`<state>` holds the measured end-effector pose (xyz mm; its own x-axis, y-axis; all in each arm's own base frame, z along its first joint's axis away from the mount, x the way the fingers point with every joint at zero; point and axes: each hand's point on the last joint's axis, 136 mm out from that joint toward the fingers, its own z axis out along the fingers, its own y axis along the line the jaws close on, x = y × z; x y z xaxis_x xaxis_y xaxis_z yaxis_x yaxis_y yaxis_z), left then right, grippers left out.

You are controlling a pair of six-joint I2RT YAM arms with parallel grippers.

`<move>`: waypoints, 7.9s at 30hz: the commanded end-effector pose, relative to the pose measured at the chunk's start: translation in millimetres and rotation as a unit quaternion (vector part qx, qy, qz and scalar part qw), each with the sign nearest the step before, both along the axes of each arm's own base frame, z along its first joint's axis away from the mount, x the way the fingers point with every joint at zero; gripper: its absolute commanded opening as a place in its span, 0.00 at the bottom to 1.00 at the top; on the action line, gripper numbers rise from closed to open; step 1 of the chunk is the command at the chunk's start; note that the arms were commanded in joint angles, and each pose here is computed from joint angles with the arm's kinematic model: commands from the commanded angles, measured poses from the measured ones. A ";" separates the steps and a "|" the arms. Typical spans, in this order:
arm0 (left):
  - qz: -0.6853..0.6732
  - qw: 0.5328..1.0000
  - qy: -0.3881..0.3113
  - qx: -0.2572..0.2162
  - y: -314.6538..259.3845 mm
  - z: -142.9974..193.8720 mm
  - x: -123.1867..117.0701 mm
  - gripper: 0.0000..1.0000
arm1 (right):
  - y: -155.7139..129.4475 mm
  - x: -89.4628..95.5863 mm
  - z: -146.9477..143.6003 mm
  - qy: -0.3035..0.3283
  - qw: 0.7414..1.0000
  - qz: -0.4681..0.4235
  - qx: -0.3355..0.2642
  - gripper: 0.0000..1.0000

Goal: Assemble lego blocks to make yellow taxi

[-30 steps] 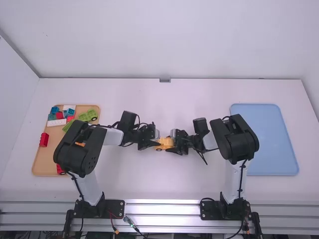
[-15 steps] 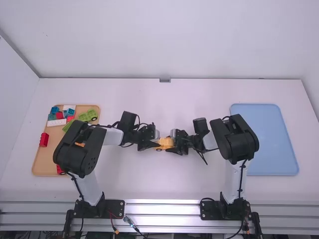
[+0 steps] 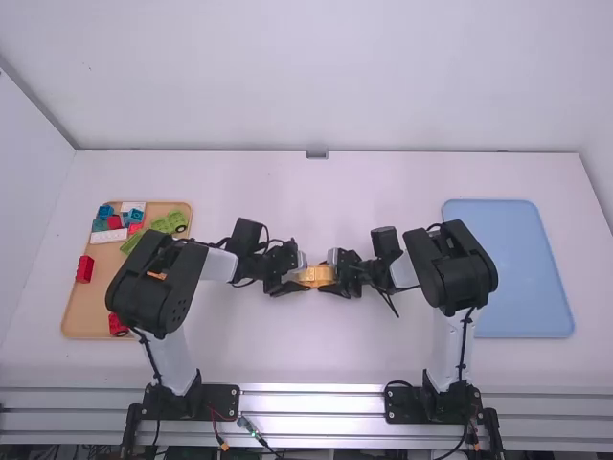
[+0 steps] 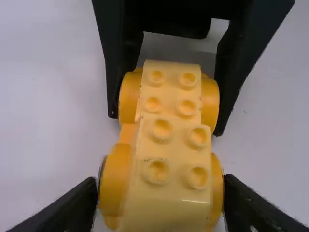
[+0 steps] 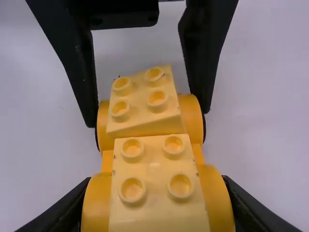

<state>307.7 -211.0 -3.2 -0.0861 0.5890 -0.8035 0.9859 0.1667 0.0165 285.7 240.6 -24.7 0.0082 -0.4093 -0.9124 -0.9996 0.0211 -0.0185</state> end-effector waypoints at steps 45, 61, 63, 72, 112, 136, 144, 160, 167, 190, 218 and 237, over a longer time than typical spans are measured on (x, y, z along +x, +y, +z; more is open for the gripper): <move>-0.021 0.998 -0.008 -0.062 -14.0 29.4 -2.2 0.49 | 2.5 -3.4 -4.6 0.016 1.000 -0.002 -0.006 0.47; -0.053 0.995 -0.001 -0.083 -17.6 33.7 -15.5 0.38 | 2.2 -2.5 -4.9 0.015 1.000 -0.003 -0.007 0.43; -0.053 0.995 -0.002 -0.084 -17.7 34.0 -15.2 0.38 | 2.3 -2.4 -4.8 0.014 1.000 -0.003 -0.007 0.43; -0.050 0.995 0.003 -0.084 -17.6 33.8 -15.6 0.40 | 2.4 -2.2 -4.7 0.014 1.000 -0.003 -0.007 0.42; -0.037 0.996 0.030 -0.081 -26.7 24.6 -16.2 0.32 | 2.3 -2.3 -4.8 0.014 1.000 -0.003 -0.007 0.40; -0.018 0.999 0.009 -0.033 -17.8 5.0 -6.7 0.27 | 4.5 -13.3 -7.5 0.013 1.000 0.012 -0.008 0.29; -0.012 1.000 0.005 -0.025 -16.3 3.2 -4.0 0.27 | 3.6 -14.0 -8.5 0.019 1.000 0.011 -0.010 0.26; -0.010 0.997 0.005 -0.074 -22.4 25.4 1.6 0.99 | 3.4 -13.7 -8.5 0.019 1.000 0.011 -0.010 0.28; -0.021 0.990 -0.021 -0.137 -18.6 82.9 4.5 0.99 | 3.2 -13.3 -8.9 0.019 1.000 0.010 -0.012 0.27; 0.064 0.991 0.114 0.035 7.5 -32.1 -15.1 0.02 | 1.1 -11.3 -8.8 0.020 1.000 0.005 -0.011 0.27; 0.447 0.890 0.068 -0.057 132.2 158.9 109.7 0.99 | -1.9 2.2 -16.0 0.044 0.998 -0.024 -0.045 0.35; 0.722 0.613 0.319 -0.033 250.2 89.9 43.9 0.99 | -42.6 19.7 13.7 0.047 0.943 -0.090 -0.317 0.99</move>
